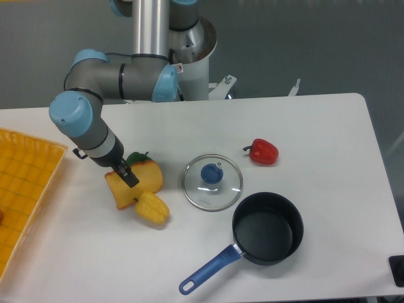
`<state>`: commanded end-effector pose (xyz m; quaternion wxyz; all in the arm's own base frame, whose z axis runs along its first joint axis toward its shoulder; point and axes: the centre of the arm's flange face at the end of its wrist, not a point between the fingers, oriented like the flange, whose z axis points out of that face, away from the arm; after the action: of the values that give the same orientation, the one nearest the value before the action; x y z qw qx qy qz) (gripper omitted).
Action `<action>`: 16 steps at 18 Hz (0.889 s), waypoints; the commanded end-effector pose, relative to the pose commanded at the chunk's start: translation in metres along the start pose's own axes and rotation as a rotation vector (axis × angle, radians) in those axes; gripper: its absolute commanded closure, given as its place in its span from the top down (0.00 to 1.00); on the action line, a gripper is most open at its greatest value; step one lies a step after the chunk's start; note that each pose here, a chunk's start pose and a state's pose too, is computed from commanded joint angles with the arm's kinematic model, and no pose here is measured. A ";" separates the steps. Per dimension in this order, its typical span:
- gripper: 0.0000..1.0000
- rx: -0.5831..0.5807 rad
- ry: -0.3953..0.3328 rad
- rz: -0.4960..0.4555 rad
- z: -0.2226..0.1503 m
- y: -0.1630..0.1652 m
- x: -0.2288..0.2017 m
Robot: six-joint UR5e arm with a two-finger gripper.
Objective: Pick up the bread slice
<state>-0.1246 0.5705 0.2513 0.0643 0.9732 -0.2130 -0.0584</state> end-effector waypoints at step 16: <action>0.00 0.031 -0.023 -0.036 -0.028 0.000 -0.013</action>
<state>-0.1325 0.5792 0.2797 0.0455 0.9770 -0.1973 -0.0673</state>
